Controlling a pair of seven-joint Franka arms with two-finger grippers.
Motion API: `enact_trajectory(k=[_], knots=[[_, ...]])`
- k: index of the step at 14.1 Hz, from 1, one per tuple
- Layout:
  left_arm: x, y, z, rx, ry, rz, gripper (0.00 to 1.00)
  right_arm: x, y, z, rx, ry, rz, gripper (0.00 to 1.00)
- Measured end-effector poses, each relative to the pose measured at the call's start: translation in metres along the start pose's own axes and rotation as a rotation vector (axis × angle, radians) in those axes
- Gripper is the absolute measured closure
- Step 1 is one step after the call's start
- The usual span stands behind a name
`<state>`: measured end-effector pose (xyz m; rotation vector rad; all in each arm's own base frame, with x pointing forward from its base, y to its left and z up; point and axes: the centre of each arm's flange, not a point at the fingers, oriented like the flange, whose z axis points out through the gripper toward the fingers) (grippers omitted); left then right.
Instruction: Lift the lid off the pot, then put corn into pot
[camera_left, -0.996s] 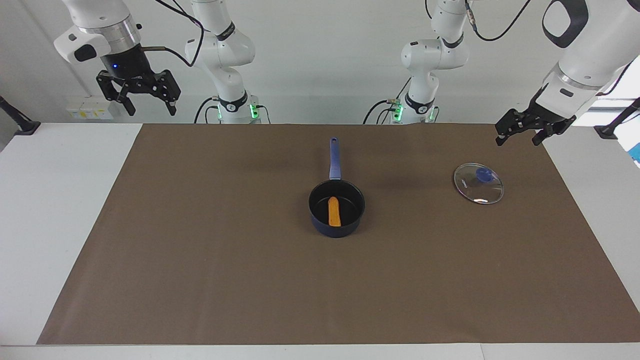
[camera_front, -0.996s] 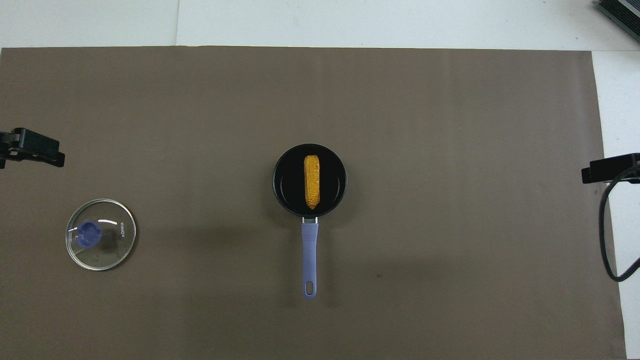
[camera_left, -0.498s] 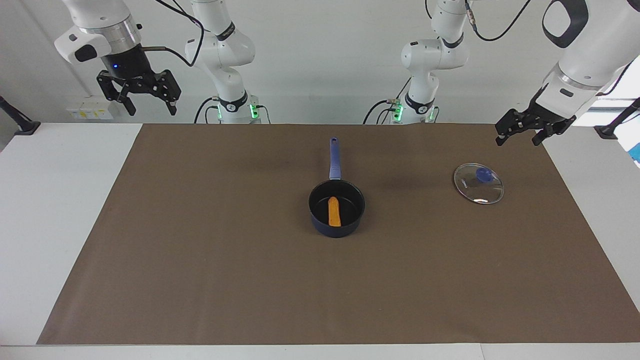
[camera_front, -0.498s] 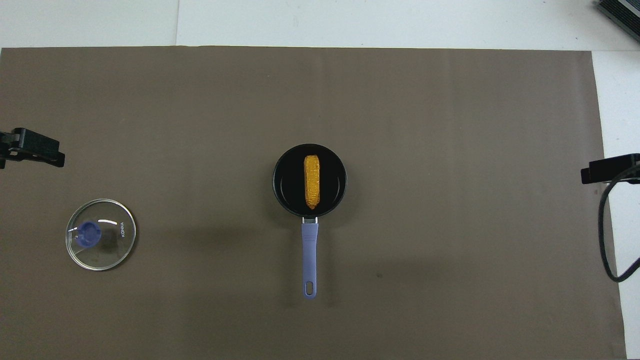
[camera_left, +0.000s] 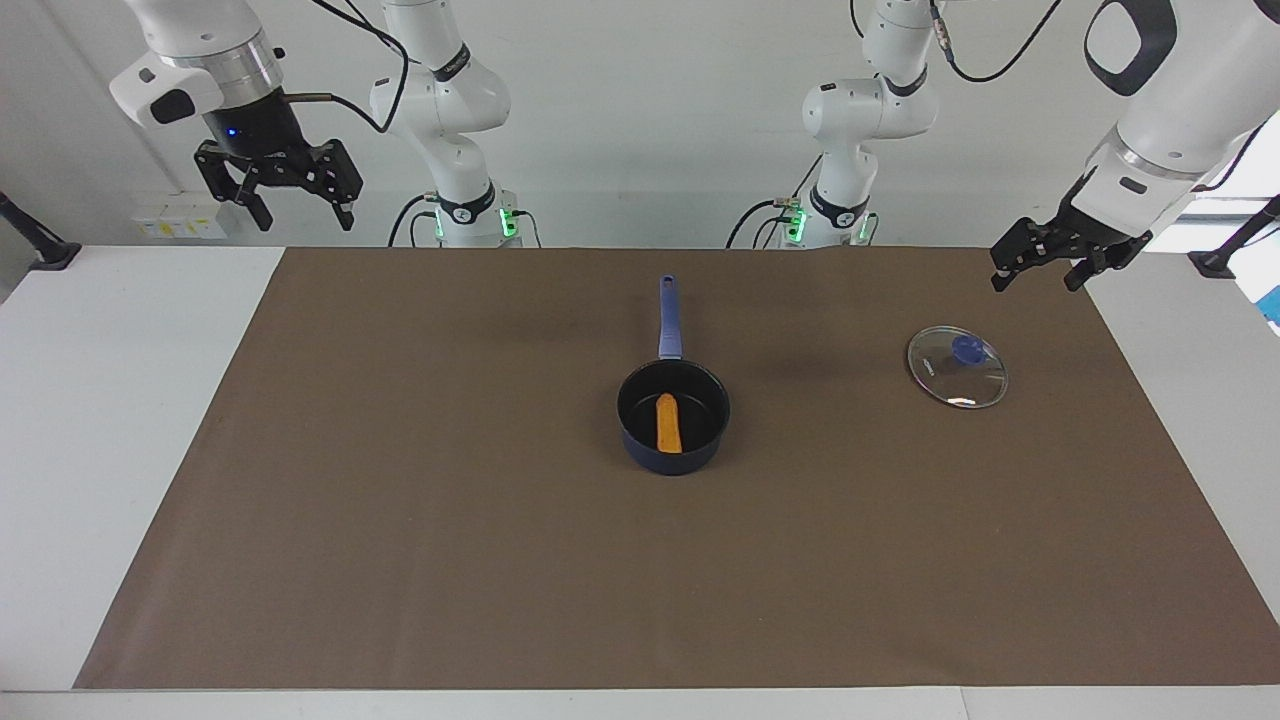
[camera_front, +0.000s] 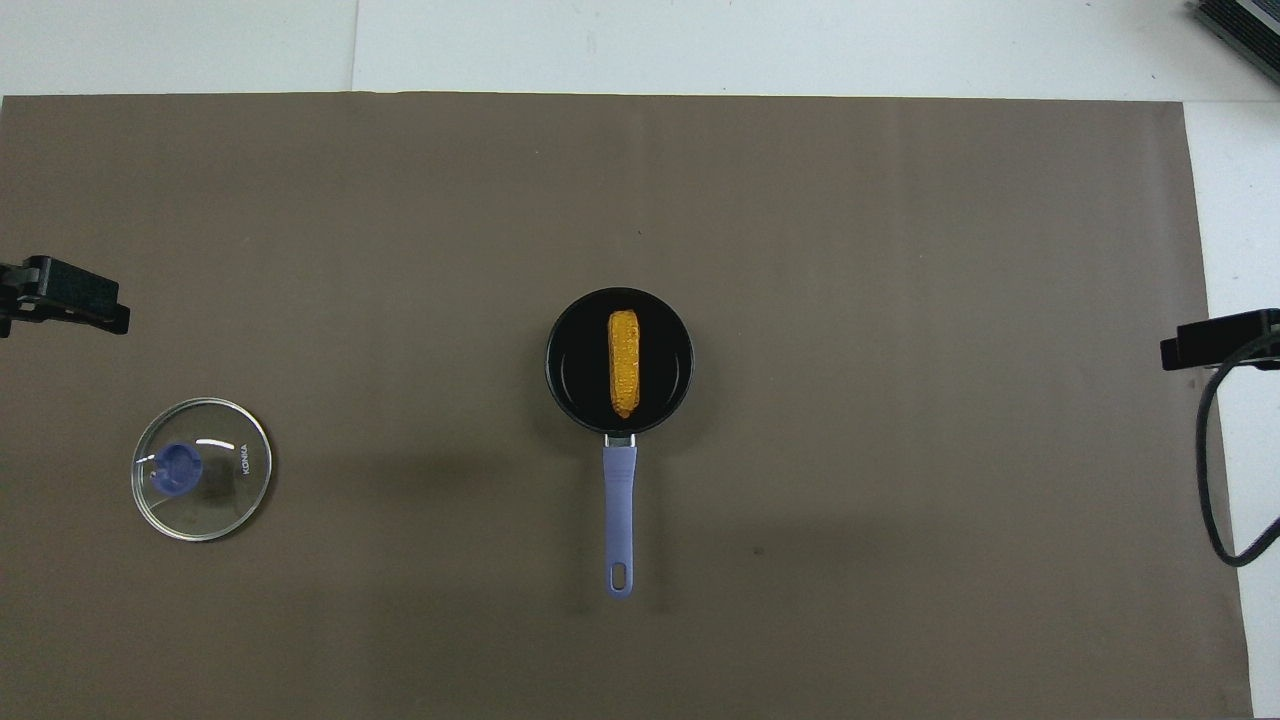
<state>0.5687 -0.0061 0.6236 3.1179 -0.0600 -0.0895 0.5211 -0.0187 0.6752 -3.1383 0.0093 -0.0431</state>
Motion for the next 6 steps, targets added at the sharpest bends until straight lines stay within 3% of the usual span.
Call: enact_trajectory(k=[6], knots=[[-0.0038,0.0003,-0.0062,0.0,0.011,0.0,0.0,-0.0006,-0.0016,0.0005,0.014,-0.005,-0.001,0.0]])
